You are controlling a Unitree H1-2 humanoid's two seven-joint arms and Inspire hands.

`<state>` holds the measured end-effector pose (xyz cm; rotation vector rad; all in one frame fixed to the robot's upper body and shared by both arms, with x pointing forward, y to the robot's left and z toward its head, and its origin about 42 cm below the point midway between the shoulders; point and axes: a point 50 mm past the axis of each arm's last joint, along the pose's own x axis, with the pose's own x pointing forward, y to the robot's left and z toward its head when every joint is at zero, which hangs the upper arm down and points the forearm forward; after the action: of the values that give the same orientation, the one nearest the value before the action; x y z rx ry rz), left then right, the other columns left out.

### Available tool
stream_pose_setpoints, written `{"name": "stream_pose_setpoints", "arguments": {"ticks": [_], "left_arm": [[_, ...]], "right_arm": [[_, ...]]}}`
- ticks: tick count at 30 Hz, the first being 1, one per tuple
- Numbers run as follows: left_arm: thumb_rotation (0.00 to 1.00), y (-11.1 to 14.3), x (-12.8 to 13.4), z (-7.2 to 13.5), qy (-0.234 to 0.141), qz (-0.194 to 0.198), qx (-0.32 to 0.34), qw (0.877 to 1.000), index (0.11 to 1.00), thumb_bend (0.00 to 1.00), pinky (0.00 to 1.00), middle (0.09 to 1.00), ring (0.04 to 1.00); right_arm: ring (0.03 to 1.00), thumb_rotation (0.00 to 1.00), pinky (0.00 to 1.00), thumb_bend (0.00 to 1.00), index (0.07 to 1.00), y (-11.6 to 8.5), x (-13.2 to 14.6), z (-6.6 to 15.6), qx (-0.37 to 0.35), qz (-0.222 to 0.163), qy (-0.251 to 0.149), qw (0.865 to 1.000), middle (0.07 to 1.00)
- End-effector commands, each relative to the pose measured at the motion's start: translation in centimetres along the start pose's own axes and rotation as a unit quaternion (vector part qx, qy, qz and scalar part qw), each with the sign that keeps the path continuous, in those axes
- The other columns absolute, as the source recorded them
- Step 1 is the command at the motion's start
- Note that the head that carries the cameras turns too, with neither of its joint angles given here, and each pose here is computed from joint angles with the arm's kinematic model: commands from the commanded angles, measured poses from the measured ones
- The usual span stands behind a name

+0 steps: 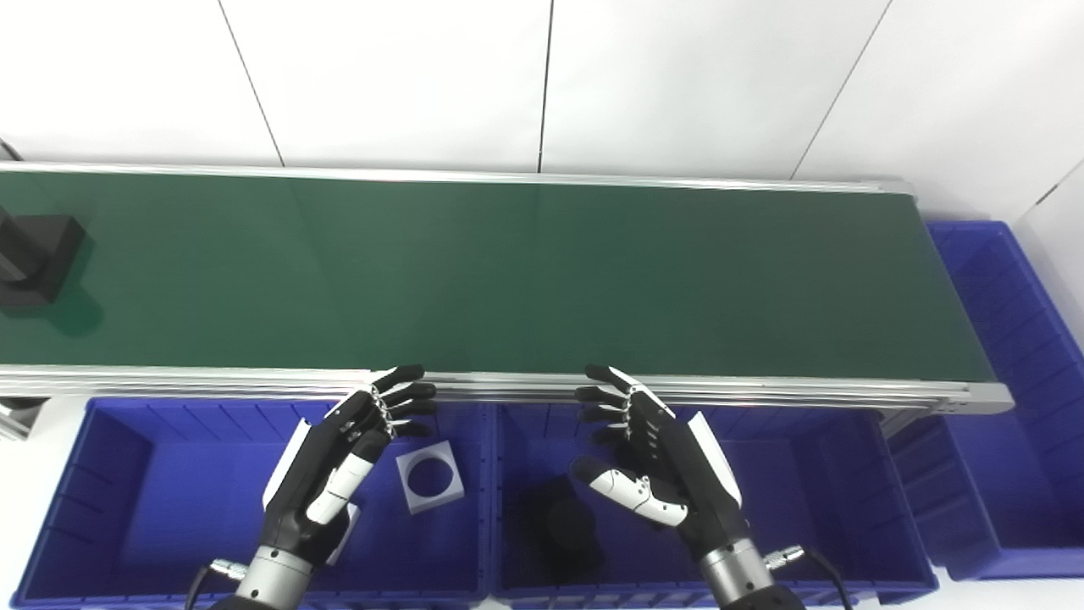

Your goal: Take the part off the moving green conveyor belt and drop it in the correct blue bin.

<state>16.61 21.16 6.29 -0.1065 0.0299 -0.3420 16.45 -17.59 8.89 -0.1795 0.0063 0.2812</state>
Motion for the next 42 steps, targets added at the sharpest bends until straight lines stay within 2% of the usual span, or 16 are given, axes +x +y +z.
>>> {"name": "stream_pose_setpoints", "arguments": {"ticks": [1,5,15,21,30,37,42], "left_arm": [[0.73,-0.1,0.6,0.9,-0.028,-0.005,0.012,1.000,0.799,0.77,0.64,0.749,0.720],[0.74,-0.1,0.7,0.8,-0.029,-0.007,0.013,0.999,0.804,0.75,0.64,0.754,0.726],[0.75,-0.2,0.7,0.5,-0.027,-0.008,0.012,1.000,0.801,0.78,0.64,0.752,0.723],[0.76,-1.0,0.8,-0.1,-0.024,-0.004,0.022,0.999,0.794,0.79,0.63,0.747,0.707],[0.74,-2.9,1.8,-2.2,-0.020,-0.011,0.014,1.000,0.801,0.79,0.64,0.748,0.715],[0.74,-3.6,2.7,-3.6,-0.024,-0.013,0.015,1.000,0.800,0.77,0.64,0.746,0.710],[0.74,-3.8,3.2,-4.2,-0.025,-0.013,0.016,0.999,0.799,0.75,0.62,0.741,0.698]], "right_arm": [[0.740,0.52,0.64,0.63,0.862,-0.2,0.2,0.7,0.002,-0.006,-0.030,1.000,0.794],[0.737,0.51,0.64,0.63,0.861,-0.2,0.2,0.7,0.004,-0.007,-0.029,1.000,0.790],[0.739,0.51,0.65,0.63,0.860,-0.3,0.1,0.5,0.004,-0.008,-0.028,1.000,0.789],[0.751,0.51,0.66,0.62,0.866,-0.9,-0.3,-0.1,0.000,-0.007,-0.029,1.000,0.804],[0.753,0.53,0.65,0.58,0.877,-2.8,-0.6,-1.4,-0.018,-0.006,-0.036,0.999,0.805],[0.750,0.54,0.64,0.56,0.880,-3.5,-0.2,-2.5,-0.023,-0.009,-0.035,0.999,0.805],[0.737,0.51,0.63,0.55,0.875,-3.7,0.0,-3.0,-0.025,-0.011,-0.033,0.999,0.800]]}}
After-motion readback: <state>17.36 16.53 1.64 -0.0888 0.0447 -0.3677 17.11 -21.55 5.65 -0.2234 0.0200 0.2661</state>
